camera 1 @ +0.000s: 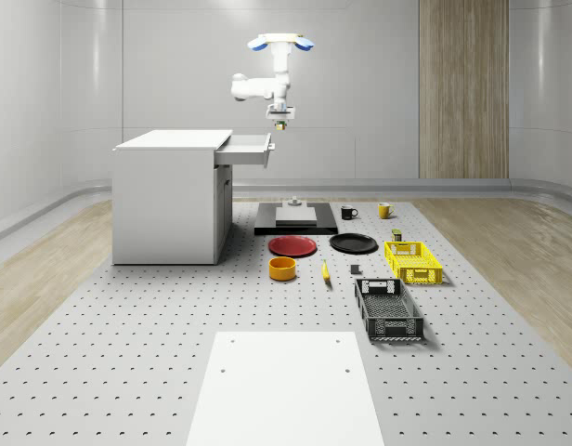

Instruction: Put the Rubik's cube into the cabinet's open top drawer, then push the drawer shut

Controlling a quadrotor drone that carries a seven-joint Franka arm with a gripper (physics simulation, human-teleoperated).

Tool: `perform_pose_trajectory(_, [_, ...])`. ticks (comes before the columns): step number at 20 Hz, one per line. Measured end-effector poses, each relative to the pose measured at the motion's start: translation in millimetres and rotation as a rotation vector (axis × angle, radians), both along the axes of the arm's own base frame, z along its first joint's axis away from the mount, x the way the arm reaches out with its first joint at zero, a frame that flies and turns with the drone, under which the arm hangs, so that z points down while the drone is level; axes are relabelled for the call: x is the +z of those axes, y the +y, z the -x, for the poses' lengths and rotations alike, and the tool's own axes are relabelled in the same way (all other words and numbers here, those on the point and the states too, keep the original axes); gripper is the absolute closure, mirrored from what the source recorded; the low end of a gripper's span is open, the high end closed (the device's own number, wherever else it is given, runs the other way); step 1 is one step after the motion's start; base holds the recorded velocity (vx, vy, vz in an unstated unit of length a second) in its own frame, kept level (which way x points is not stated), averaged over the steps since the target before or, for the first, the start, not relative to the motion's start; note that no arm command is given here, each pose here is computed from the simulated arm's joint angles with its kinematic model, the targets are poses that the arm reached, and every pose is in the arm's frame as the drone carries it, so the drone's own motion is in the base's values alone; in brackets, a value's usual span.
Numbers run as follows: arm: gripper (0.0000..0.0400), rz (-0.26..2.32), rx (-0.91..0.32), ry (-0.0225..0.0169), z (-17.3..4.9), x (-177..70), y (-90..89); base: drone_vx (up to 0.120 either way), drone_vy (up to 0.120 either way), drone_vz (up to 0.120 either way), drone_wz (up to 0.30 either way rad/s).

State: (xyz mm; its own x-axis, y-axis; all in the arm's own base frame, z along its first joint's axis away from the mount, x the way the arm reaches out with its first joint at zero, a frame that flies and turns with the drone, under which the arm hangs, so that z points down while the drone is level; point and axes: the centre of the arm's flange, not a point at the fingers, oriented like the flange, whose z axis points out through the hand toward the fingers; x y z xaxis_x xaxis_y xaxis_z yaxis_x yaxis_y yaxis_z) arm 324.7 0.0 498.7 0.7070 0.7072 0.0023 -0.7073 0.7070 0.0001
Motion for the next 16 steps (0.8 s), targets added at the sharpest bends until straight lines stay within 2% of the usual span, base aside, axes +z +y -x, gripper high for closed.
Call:
perform_pose_trajectory(2, [0.0075,0.0,0.0,0.0,0.0,0.0,0.0,0.08,-0.12,0.0,0.0])
perform_pose_trajectory(5, [0.0075,0.0,0.0,0.0,0.0,0.0,0.0,0.0,-0.12,0.0,0.0])
perform_pose_trajectory(12, [0.0075,0.0,0.0,0.0,0.0,0.0,0.0,0.114,-0.12,0.0,0.0])
perform_pose_trajectory(16, [0.0075,0.0,0.0,0.0,0.0,0.0,0.0,0.01,-0.12,0.0,0.0])
